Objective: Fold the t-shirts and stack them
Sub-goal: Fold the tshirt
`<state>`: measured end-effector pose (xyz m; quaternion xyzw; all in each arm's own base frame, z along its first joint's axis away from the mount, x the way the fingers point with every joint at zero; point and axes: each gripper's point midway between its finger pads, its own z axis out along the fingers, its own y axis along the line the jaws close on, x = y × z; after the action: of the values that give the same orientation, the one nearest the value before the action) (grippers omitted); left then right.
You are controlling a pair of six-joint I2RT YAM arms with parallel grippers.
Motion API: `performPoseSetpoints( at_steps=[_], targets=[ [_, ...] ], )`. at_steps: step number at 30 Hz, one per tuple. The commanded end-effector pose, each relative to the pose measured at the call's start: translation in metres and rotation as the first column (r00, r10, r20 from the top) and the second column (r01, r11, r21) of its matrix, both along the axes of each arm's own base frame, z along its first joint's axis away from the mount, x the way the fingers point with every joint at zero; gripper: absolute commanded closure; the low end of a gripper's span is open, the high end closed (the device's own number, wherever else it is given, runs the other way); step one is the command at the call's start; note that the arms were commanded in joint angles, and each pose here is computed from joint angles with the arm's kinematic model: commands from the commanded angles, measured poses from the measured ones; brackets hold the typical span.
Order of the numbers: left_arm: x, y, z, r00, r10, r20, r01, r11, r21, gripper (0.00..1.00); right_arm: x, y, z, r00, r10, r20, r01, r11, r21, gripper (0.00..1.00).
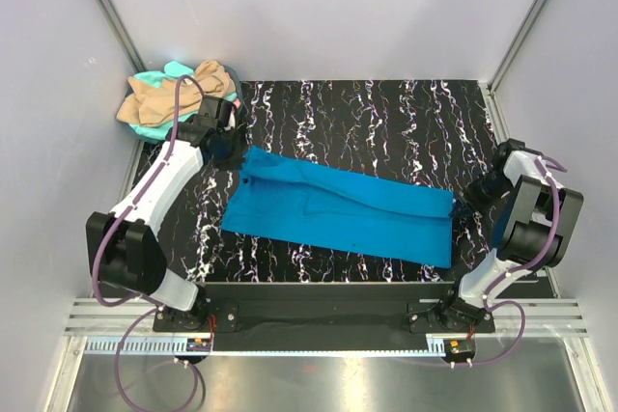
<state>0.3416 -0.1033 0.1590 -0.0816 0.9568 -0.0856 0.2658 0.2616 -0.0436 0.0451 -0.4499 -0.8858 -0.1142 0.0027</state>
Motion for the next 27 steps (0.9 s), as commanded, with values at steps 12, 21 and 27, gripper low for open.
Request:
performPoseSetpoints(
  at_steps=[12,21,27],
  targets=[
    [-0.026,0.023,-0.006,0.999,0.042,-0.011,-0.041,0.997,0.068,1.00,-0.016,-0.009,-0.011,0.999,0.031,-0.041,-0.033,0.998,-0.057,0.99],
    [-0.037,0.030,-0.016,0.999,0.034,-0.031,-0.031,0.994,0.102,1.00,-0.017,-0.008,-0.013,0.999,0.030,-0.045,-0.032,0.998,-0.054,0.99],
    [-0.045,0.030,-0.016,0.998,0.038,-0.040,-0.034,0.995,0.095,1.00,-0.019,-0.008,-0.016,0.998,0.031,-0.052,-0.034,0.998,-0.055,0.99]
  ],
)
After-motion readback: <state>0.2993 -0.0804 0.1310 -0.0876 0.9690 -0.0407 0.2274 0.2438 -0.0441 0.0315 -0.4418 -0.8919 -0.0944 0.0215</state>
